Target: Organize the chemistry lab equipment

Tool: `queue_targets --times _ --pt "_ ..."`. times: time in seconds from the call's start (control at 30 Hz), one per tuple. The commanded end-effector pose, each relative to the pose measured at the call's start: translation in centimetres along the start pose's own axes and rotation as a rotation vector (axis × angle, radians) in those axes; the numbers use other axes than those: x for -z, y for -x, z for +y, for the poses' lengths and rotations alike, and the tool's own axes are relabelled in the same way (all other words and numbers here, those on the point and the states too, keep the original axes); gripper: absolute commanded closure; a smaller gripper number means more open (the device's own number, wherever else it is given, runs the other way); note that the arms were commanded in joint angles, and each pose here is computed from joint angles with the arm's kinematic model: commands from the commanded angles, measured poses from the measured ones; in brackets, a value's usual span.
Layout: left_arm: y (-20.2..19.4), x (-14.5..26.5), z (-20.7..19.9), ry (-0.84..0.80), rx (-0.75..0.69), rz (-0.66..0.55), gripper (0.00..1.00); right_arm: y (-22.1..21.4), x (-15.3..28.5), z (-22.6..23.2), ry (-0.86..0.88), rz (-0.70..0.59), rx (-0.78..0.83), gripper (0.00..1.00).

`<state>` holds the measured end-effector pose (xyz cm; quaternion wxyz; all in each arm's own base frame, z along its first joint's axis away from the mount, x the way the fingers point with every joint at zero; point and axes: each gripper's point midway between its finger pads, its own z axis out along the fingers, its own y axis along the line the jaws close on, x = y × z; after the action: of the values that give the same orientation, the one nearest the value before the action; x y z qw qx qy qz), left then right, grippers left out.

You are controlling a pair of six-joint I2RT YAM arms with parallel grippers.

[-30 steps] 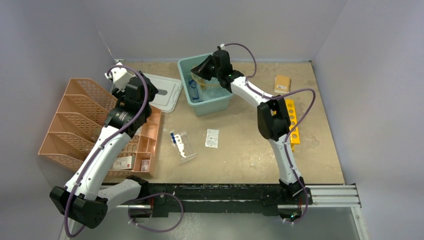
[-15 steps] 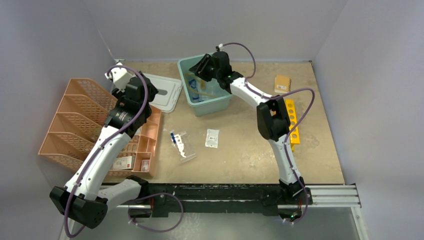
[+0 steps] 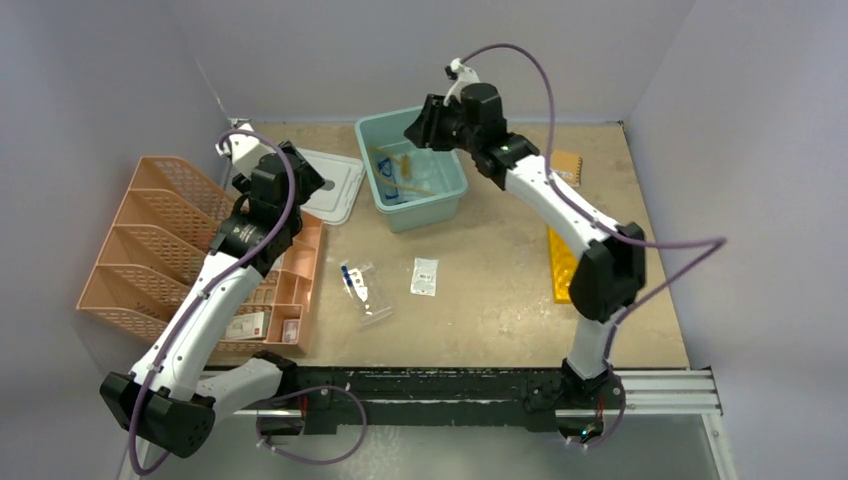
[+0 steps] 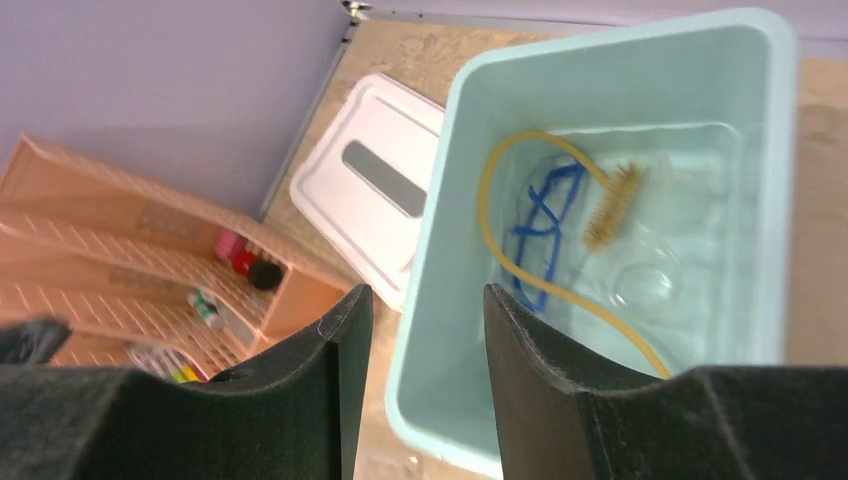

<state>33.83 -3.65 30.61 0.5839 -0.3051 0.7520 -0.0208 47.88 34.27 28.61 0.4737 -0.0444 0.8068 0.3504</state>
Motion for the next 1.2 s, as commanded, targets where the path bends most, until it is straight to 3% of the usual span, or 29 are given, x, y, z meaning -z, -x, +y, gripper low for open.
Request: queue_targets --times 0.0,0.2,0.33,0.57,0.7,0.93,1.03,1.17 --pt "0.4 0.3 -1.7 -0.102 0.050 -0.006 0.31 -2.6 5.8 -1.7 -0.077 0.048 0.209 0.52" --pt "-0.2 0.4 -1.6 -0.115 0.064 0.003 0.31 -9.5 10.5 -1.0 -0.088 0.138 0.350 0.44" --pt "0.5 0.4 -0.5 -0.061 0.043 -0.028 0.31 -16.7 11.2 -0.4 -0.088 0.307 0.453 0.41" --pt "0.3 0.3 -0.1 -0.043 0.051 -0.027 0.31 -25.7 10.7 -3.7 -0.207 0.527 0.508 0.37" --pt "-0.4 0.4 -0.3 -0.056 0.057 0.007 0.31 -27.9 10.7 -4.9 -0.301 0.593 0.492 0.33" --pt "-1.8 1.1 -0.2 -0.082 0.061 0.063 0.32 -29.9 10.5 -6.6 -0.396 0.579 0.375 0.27" --pt "-2.5 1.4 -0.4 -0.115 0.069 0.093 0.32 -30.3 10.0 -7.0 -0.411 0.559 0.352 0.28" --pt "-2.9 1.9 -0.9 -0.154 0.083 0.115 0.32 -30.6 9.6 -7.7 -0.442 0.549 0.323 0.38"
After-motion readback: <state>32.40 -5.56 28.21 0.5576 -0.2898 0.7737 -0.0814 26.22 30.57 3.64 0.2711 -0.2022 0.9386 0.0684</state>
